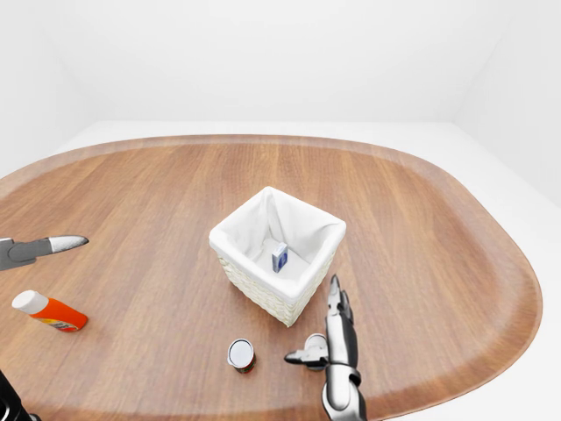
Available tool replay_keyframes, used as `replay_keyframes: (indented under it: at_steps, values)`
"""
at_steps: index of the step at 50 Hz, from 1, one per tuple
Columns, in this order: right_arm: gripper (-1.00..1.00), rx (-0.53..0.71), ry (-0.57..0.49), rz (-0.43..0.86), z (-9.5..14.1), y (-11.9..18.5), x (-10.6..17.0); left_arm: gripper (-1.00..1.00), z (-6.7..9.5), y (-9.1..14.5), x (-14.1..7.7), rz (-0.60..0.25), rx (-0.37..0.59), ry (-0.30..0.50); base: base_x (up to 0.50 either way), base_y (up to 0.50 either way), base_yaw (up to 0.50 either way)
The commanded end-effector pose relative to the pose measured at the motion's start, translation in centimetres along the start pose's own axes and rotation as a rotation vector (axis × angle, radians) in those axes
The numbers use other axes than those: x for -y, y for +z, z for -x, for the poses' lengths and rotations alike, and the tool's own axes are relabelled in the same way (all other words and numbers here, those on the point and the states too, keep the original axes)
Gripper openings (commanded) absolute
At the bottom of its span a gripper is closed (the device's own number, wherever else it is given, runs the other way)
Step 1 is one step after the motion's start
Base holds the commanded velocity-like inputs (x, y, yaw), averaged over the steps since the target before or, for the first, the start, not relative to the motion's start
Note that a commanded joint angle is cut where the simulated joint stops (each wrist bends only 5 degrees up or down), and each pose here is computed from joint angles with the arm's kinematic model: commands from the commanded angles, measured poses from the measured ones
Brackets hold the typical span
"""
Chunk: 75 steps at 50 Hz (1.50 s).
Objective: Pick up the alphabet soup and the cream cheese box, and put them in the basket.
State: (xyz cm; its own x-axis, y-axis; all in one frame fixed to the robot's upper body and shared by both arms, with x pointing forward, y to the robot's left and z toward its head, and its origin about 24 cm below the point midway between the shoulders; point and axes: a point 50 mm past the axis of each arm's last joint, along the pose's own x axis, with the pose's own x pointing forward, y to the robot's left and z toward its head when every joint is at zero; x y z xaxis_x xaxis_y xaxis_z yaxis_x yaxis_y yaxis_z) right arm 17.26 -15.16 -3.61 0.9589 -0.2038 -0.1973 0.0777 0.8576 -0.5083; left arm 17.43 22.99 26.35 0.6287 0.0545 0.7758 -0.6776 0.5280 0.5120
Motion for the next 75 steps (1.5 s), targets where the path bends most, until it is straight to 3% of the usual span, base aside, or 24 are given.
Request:
replay_keyframes:
  at_steps: [1, 46, 75]
  values:
    - [1.00, -0.031, -0.003, -0.011, -0.6, -0.8, 0.2, 1.00, 0.0, 0.3, -0.1, 0.048, 0.020, 0.017, 0.00, 0.00, 0.00]
    - [1.00, -0.088, 0.023, 0.116, 0.8, -3.0, 0.3, 1.00, 0.2, -0.2, 0.1, 0.055, -0.004, 0.014, 0.00, 0.00, 0.00]
    - [1.00, -0.171, 0.052, 0.162, 0.3, -5.0, -0.9, 1.00, 0.1, 0.0, 0.1, 0.044, 0.005, 0.009, 0.00, 0.00, 0.00]
